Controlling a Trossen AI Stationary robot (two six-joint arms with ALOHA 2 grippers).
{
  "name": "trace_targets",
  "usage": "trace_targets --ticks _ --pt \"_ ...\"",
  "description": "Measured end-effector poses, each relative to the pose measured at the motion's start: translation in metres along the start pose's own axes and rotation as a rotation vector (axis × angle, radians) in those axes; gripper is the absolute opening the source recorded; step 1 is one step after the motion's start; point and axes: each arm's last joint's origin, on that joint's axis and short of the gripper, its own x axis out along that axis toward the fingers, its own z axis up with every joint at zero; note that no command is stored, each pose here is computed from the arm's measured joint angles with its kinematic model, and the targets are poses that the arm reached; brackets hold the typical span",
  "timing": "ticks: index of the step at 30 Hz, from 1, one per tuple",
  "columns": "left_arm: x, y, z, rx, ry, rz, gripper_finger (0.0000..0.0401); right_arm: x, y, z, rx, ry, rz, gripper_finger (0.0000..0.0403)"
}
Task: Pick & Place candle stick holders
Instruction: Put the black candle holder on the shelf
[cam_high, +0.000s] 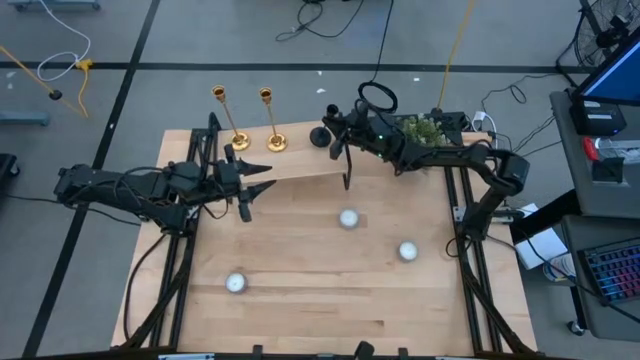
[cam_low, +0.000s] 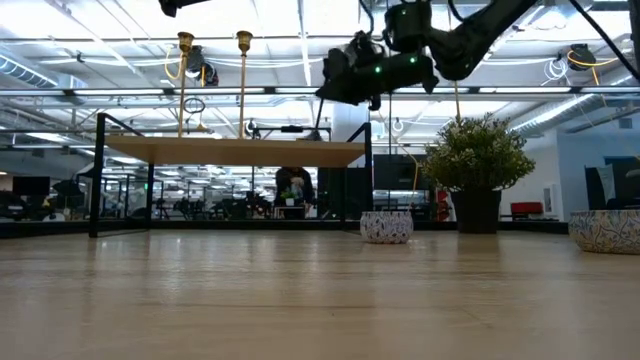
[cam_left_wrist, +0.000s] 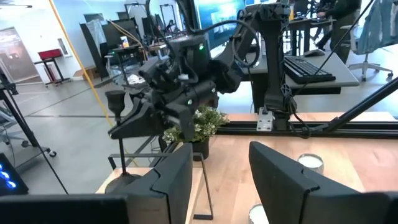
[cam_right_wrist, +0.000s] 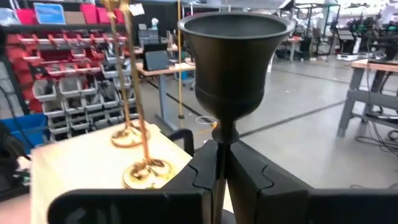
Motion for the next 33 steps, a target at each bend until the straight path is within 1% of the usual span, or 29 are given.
trace_targets --ticks 5,14,23,27,33 --pt "0.0000 -0.0001 0.0000 -0.001 0.000 0.000 0.0166 0.0023 -0.0030 -0.0051 -0.001 0.016 -0.008 0.0016" --pt "0.0000 -0.0001 0.0000 -0.004 0.000 0.000 0.0166 0.0021 -0.0031 -0.0052 -0.010 0.020 -0.009 0.0031" --pt "0.0000 -0.0001 0.0001 -0.004 -0.001 0.000 0.0166 0.0020 -0.0032 -0.0075 -0.031 0.045 -0.010 0.0034" --pt "0.0000 0.0000 0.0001 -0.005 -0.001 0.000 0.0166 0.0019 -0.0032 -0.0082 -0.067 0.052 -0.008 0.0056" --pt "0.0000 0.0000 0.0001 -0.008 -0.001 0.000 0.0166 0.0019 -0.0032 -0.0078 -0.067 0.048 -0.009 0.0109"
